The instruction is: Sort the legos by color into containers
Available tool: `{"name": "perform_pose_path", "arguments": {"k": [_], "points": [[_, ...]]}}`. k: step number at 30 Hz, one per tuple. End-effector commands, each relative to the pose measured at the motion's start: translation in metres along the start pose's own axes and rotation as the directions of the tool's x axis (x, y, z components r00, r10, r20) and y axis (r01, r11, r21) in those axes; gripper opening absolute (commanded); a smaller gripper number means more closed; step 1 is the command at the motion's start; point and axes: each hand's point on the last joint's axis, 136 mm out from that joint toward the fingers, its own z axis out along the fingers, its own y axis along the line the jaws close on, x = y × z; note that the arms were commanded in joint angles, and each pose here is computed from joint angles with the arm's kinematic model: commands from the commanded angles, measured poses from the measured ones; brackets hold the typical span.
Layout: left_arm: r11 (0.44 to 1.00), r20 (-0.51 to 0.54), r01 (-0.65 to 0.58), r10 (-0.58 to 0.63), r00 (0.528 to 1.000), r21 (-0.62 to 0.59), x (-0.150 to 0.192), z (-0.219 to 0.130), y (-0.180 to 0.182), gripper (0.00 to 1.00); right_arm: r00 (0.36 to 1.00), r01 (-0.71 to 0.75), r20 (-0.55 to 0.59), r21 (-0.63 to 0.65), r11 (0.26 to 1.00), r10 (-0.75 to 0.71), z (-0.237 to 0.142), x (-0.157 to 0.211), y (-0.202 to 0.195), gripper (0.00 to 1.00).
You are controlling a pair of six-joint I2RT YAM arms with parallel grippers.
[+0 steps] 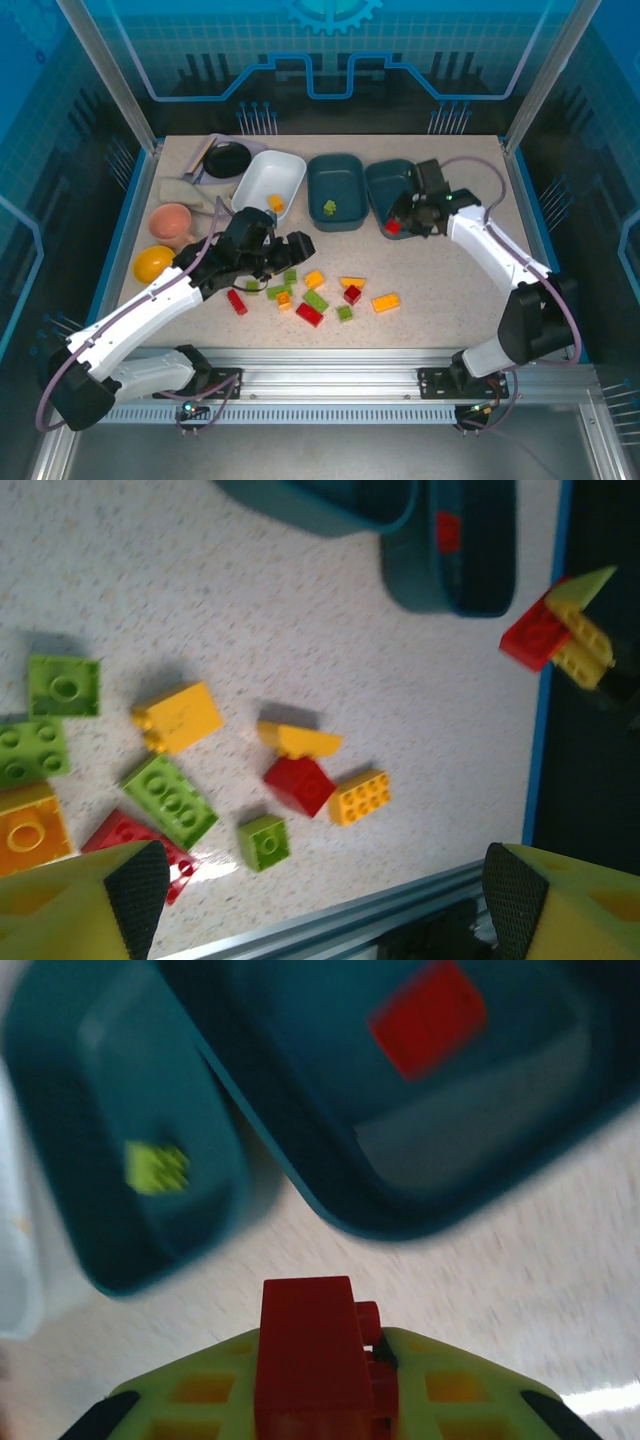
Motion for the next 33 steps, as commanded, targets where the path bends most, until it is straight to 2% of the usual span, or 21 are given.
{"name": "perform_pose_path", "arguments": {"k": [1,7,13,16,18,20,22,26,29,33], "points": [[0.999,0.066,-0.021,0.019,0.998,0.033,-0.024,-0.008,-0.024,0.86,0.994,0.112,-0.014,0.072,0.991,-0.111,0.026,-0.030,-0.008,0.18],[0.998,0.083,0.048,-0.051,0.995,0.030,-0.058,0.005,-0.030,0.86,0.986,0.148,-0.087,0.094,0.985,-0.140,0.090,-0.079,0.009,0.21],[0.995,0.101,0.085,-0.080,0.992,-0.044,-0.074,0.007,-0.012,0.86,0.976,0.110,-0.205,0.146,0.983,-0.079,0.143,-0.089,-0.004,0.25],[0.987,0.105,0.118,-0.107,0.989,-0.110,-0.071,0.004,0.006,0.86,0.967,0.113,-0.244,0.157,0.981,-0.072,0.157,-0.087,-0.009,0.30],[0.979,0.098,0.142,-0.128,0.987,-0.147,-0.066,0.003,0.019,0.86,0.966,0.119,-0.243,0.140,0.983,-0.083,0.156,-0.088,-0.004,0.40],[0.970,0.089,0.168,-0.154,0.984,-0.178,-0.059,0.003,0.032,0.85,0.968,0.133,-0.227,0.117,0.984,-0.104,0.146,-0.092,0.005,0.52],[0.961,0.073,0.190,-0.179,0.981,-0.202,-0.050,0.005,0.042,0.85,0.972,0.160,-0.188,0.083,0.984,-0.142,0.124,-0.100,0.022,0.60],[0.941,0.014,0.229,-0.232,0.973,-0.250,-0.034,0.018,0.058,0.84,0.968,0.237,-0.097,0.027,0.971,-0.233,0.066,-0.098,0.053,0.61],[0.921,-0.035,0.246,-0.268,0.963,-0.301,-0.022,0.034,0.065,0.82,0.944,0.329,-0.005,-0.039,0.944,-0.329,0.021,-0.071,0.075,0.60],[0.903,-0.109,0.204,-0.262,0.959,-0.379,-0.009,0.062,0.062,0.81,0.901,0.433,0.050,-0.142,0.890,-0.431,-0.015,-0.005,0.079,0.69]]}}
